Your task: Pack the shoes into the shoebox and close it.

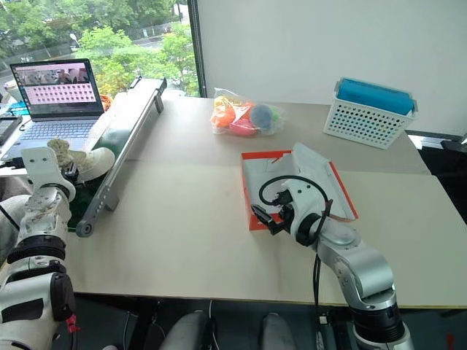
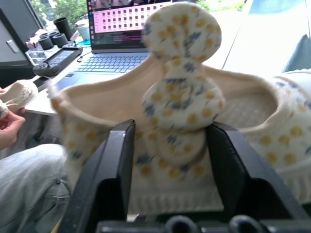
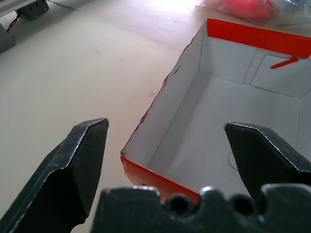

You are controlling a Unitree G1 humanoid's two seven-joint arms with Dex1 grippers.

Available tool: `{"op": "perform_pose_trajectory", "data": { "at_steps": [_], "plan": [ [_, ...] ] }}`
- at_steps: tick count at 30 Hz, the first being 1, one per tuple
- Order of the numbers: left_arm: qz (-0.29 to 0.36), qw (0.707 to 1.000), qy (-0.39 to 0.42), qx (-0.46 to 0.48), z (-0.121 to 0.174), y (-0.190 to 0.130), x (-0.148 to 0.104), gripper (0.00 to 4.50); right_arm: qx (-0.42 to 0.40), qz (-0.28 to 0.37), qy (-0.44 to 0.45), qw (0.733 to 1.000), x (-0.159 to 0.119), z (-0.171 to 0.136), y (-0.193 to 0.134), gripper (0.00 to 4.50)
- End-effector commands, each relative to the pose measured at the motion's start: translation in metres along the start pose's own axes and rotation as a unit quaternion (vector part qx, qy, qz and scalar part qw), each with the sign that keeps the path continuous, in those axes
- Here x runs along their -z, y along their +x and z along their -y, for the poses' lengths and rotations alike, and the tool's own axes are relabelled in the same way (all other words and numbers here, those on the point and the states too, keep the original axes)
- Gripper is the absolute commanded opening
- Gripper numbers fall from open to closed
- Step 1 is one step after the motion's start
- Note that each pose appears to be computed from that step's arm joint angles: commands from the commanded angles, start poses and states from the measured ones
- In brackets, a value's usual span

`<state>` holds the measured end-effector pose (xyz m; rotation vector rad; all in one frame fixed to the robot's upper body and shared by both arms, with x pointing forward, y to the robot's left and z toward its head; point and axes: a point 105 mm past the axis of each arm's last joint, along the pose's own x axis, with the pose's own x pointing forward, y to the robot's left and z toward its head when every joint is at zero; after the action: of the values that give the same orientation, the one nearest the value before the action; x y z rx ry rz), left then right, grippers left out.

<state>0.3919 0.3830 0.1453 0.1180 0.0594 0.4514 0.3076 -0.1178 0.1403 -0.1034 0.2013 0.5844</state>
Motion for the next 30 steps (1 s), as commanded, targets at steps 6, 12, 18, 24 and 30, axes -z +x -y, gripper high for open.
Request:
{"op": "perform_pose_trajectory", "data": {
  "at_steps": [6,12,18,24,30],
  "plan": [
    [0.029,1.000,-0.003,0.009,0.006,0.003,-0.021,0.01,0.011,0.026,-0.007,1.000,-0.013,0.004,-0.005,4.50],
    [0.031,0.999,-0.015,0.015,0.014,0.004,-0.021,0.01,0.018,0.025,-0.009,0.999,-0.014,0.007,-0.006,4.50],
    [0.111,0.991,-0.059,0.042,0.032,-0.003,-0.052,0.01,0.027,0.028,-0.009,0.999,-0.016,0.012,-0.005,4.50],
    [0.149,0.975,-0.099,0.135,0.087,-0.019,-0.077,0.01,0.031,0.038,0.000,0.999,-0.020,0.014,0.000,4.50],
    [0.147,0.966,-0.115,0.180,0.118,-0.033,-0.079,0.01,0.039,0.042,0.000,0.998,-0.023,0.019,0.001,4.50]
  ]
}}
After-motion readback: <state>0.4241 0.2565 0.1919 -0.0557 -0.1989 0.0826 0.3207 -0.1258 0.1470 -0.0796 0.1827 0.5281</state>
